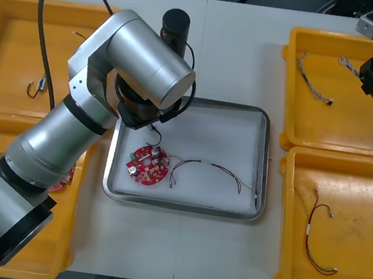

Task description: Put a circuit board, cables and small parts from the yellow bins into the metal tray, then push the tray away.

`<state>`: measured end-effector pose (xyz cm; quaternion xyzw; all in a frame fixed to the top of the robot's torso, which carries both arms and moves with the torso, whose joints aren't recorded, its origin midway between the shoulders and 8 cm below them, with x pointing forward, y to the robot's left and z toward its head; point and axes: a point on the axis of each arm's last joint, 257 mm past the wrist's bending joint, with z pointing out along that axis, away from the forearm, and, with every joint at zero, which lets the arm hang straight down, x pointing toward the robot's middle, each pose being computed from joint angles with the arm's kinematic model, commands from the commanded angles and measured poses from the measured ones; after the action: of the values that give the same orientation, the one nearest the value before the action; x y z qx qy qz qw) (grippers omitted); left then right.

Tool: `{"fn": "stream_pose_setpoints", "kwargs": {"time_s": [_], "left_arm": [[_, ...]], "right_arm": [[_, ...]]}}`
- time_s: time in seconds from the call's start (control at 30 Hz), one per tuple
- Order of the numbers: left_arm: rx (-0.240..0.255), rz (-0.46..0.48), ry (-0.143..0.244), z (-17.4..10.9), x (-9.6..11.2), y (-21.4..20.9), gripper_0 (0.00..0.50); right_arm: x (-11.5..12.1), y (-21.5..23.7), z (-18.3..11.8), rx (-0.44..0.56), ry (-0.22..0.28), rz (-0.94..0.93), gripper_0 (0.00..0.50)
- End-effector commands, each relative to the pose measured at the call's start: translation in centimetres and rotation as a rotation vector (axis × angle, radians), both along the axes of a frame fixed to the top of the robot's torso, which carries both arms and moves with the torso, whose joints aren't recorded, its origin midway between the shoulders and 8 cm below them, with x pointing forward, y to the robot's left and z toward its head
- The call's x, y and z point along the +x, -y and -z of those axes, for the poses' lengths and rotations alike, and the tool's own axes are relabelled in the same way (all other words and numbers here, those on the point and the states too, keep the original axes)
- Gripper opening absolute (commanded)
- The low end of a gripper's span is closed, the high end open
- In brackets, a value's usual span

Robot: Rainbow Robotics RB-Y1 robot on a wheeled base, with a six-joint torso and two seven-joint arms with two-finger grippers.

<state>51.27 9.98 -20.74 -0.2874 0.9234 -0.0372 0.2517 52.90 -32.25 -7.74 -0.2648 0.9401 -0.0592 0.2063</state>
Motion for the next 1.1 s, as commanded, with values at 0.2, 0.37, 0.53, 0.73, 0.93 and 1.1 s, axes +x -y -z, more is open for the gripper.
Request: {"fn": "stream_pose_setpoints", "kwargs": {"time_s": [0.2, 0.37, 0.53, 0.73, 0.93, 1.1], "left_arm": [[-0.004, 0.025, 0.088, -8.7, -0.4, -2.7, 0.5], [-0.034, 0.018, 0.14, -14.0, 1.0, -5.7, 0.5], [-0.047, -0.007, 0.169, -18.3, 1.7, -9.5, 0.5], [-0.008, -0.016, 0.163, -21.7, 1.8, -14.8, 0.5], [0.043, 0.032, 0.103, -22.9, 1.1, -20.1, 0.5], [0.096, 0.057, 0.051, -22.8, 0.8, -23.7, 0.5]], "right_arm": [[0.4, -2.1, -1.3, 0.029, 0.052, -0.044, 0.0], [0.3, -3.0, -1.1, 0.027, 0.051, -0.063, 0.0], [0.2, -4.0, -1.0, 0.029, 0.053, -0.086, 0.0], [0.1, -5.7, -0.7, -0.005, 0.061, -0.134, 0.0], [-0.1, -9.3, 0.1, 0.014, 0.067, -0.224, 0.0], [-0.6, -12.6, 1.0, 0.033, 0.069, -0.316, 0.0]]}}
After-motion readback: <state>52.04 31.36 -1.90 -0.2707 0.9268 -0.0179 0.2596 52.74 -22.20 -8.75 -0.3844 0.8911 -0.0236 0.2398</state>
